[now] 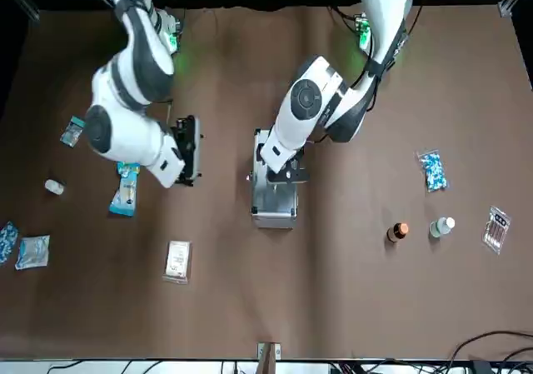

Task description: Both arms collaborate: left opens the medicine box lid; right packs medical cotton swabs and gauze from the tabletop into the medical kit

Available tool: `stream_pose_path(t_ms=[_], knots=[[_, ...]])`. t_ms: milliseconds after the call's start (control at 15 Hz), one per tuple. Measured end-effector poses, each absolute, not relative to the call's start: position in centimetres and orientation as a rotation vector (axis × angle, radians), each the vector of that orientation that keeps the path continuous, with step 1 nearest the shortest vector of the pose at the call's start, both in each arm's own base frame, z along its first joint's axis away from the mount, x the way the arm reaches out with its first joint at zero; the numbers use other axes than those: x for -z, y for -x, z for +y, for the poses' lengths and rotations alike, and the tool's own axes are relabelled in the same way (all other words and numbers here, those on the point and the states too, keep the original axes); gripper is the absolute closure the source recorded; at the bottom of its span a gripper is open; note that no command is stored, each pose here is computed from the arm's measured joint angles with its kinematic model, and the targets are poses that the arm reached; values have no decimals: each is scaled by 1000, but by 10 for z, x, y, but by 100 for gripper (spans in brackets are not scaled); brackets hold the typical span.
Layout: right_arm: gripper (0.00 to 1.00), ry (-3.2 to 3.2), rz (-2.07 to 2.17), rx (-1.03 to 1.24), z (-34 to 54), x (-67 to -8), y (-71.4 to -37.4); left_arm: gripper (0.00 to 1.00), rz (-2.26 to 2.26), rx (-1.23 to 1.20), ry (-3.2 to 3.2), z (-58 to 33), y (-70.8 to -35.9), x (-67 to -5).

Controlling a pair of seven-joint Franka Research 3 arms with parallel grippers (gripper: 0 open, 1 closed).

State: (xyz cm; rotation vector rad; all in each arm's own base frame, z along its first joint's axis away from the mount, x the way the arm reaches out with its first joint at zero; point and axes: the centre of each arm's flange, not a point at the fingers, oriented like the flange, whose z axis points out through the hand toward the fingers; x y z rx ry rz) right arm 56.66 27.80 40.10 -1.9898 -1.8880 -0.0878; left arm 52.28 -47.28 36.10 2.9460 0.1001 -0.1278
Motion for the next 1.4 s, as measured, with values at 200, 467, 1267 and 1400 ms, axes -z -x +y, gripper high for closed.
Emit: stream_pose_path(t_ms=[200,467,1267,1400], knots=[[1,1938,-1928,154,299,-375,-558,26,97,119,-2952,-472,-524,-361],[1,1837,-1932,270,319,-335,-558,48,102,119,-2955,-471,-524,-361],[3,1804,-1892,444,360,-260,-546,86,92,94,-2973,-474,-522,-361],[8,1805,-1894,465,359,-253,-544,87,91,92,-2974,-475,-522,-361]])
